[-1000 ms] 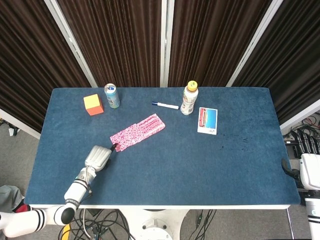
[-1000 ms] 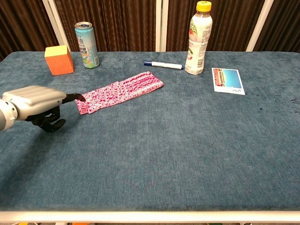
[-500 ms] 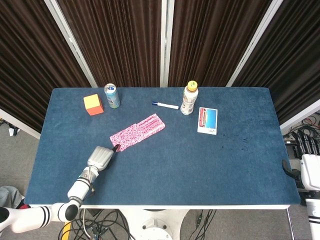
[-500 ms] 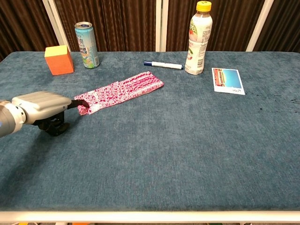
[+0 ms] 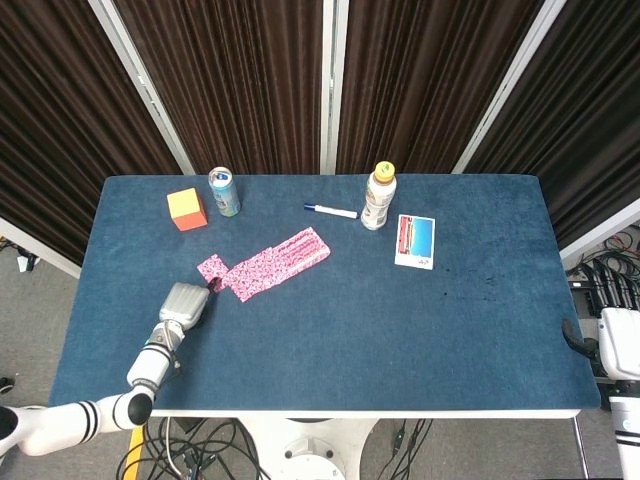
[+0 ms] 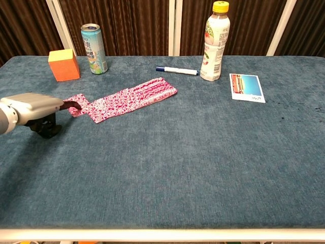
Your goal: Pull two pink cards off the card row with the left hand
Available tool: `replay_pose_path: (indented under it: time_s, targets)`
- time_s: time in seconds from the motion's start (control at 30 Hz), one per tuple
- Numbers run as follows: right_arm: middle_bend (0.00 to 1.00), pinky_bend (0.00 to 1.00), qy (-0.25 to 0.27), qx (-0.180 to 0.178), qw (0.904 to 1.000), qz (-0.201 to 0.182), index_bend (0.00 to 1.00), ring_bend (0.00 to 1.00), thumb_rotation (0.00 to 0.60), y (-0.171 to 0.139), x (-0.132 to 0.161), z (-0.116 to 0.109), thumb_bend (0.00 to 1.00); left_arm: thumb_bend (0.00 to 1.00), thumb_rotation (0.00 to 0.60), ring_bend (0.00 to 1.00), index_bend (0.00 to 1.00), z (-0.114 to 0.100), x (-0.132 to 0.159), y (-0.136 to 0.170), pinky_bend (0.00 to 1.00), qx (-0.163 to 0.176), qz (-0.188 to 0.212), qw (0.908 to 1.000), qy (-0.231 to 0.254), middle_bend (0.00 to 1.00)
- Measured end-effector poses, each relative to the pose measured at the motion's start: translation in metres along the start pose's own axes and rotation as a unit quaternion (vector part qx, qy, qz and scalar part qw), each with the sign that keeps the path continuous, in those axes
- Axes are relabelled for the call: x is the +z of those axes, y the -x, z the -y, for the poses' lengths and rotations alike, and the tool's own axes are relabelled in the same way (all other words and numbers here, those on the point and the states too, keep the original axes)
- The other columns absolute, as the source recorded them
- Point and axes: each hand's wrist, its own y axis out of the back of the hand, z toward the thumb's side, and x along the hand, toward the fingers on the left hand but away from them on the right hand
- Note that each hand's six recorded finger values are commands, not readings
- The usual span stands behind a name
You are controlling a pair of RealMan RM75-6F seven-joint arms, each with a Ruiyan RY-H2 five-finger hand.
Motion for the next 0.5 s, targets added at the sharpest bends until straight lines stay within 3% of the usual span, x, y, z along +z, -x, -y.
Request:
replay_pose_path:
  time_s: [0.33, 0.5]
  targets:
    - [0.00, 0.00, -0.001, -0.001, 1.0000, -0.002, 0.00, 0.00, 0.600, 0.001, 0.004, 0.000, 0.30, 0.59, 0.600, 0.93, 0.11, 0.000, -0.034, -0.011, 0.95, -0.025, -0.053, 0.9983, -0.001, 0.92]
    - [0.00, 0.00, -0.002, -0.002, 1.0000, 0.000, 0.00, 0.00, 0.600, 0.001, 0.003, -0.001, 0.30, 0.59, 0.600, 0.93, 0.11, -0.011, -0.049, -0.013, 0.95, -0.012, -0.080, 0.9967, 0.000, 0.92]
